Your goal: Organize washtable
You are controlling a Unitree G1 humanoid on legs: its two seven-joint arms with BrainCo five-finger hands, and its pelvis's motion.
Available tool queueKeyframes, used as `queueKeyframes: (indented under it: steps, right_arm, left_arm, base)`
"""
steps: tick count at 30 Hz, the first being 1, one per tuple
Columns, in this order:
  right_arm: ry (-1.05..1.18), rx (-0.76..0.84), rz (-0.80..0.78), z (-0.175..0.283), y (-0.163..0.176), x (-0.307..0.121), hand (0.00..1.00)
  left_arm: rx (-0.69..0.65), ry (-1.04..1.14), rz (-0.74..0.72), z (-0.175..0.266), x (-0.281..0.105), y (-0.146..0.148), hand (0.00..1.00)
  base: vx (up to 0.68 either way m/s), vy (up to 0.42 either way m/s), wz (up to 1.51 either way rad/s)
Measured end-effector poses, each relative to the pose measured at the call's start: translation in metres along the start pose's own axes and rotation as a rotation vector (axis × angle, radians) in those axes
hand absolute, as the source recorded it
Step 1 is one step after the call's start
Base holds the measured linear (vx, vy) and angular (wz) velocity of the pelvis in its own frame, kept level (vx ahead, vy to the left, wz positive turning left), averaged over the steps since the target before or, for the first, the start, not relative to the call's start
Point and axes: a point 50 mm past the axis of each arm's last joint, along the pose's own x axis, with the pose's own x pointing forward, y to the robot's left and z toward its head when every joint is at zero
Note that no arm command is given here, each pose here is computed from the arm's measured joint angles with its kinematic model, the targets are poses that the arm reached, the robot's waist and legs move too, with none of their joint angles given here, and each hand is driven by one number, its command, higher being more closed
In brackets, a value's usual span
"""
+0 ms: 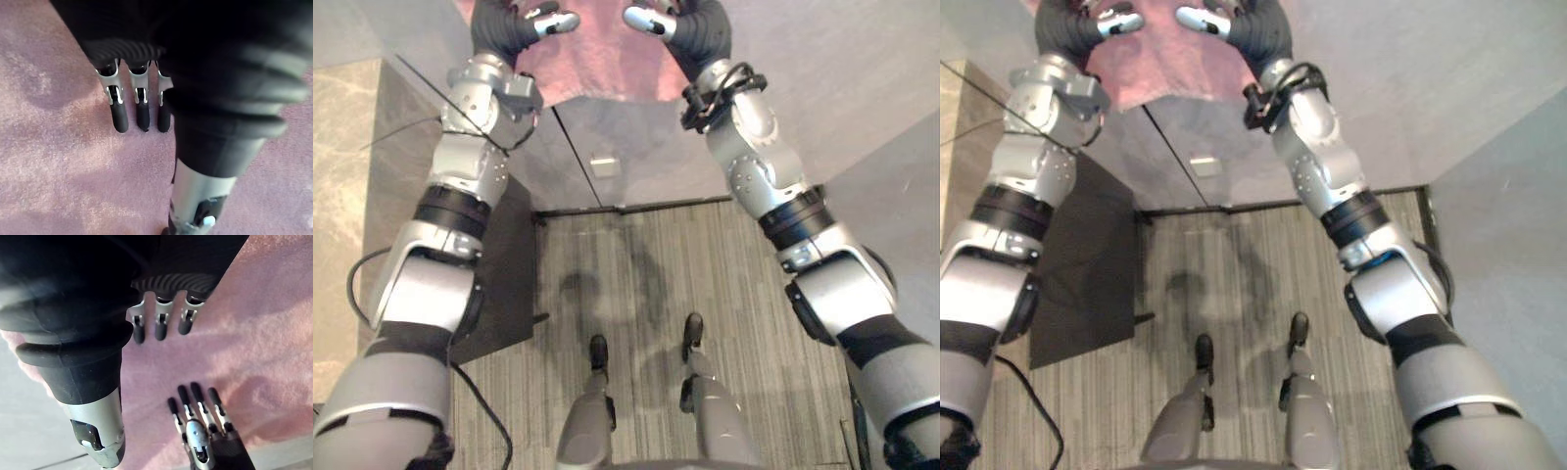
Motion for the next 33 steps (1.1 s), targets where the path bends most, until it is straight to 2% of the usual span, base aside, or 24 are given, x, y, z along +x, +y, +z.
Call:
queueKeyframes:
  steps: [6,11,17,22,25,33]
  right_arm:
    - [-0.004,0.001,-0.005,0.001,-0.001,0.000,0.00]
    - [-0.056,-0.003,-0.011,0.020,-0.004,0.007,0.00]
    - [-0.082,0.007,-0.030,0.030,-0.011,0.008,0.00]
    - [-0.110,-0.022,-0.087,0.046,-0.027,0.011,0.00]
    - [-0.143,0.036,-0.176,0.056,-0.042,0.011,0.00]
    - [-0.158,0.034,-0.244,0.064,-0.061,0.006,0.00]
  left_arm:
    - [0.000,-0.007,0.018,0.005,0.004,0.003,0.00]
    - [-0.013,-0.066,0.071,0.027,0.013,0.011,0.00]
    - [-0.004,-0.075,0.076,0.031,0.014,0.015,0.00]
    - [0.007,-0.104,0.085,0.044,0.019,0.018,0.00]
    - [0.000,-0.130,0.090,0.053,0.022,0.017,0.00]
    - [-0.037,-0.168,0.240,0.064,0.017,0.046,0.00]
  base:
    - [0.00,0.044,0.02]
    - [0.00,0.045,0.02]
    - [0.01,0.053,0.05]
    - [0.00,0.051,0.05]
    - [-0.01,0.037,0.10]
    - [-0.01,0.044,0.00]
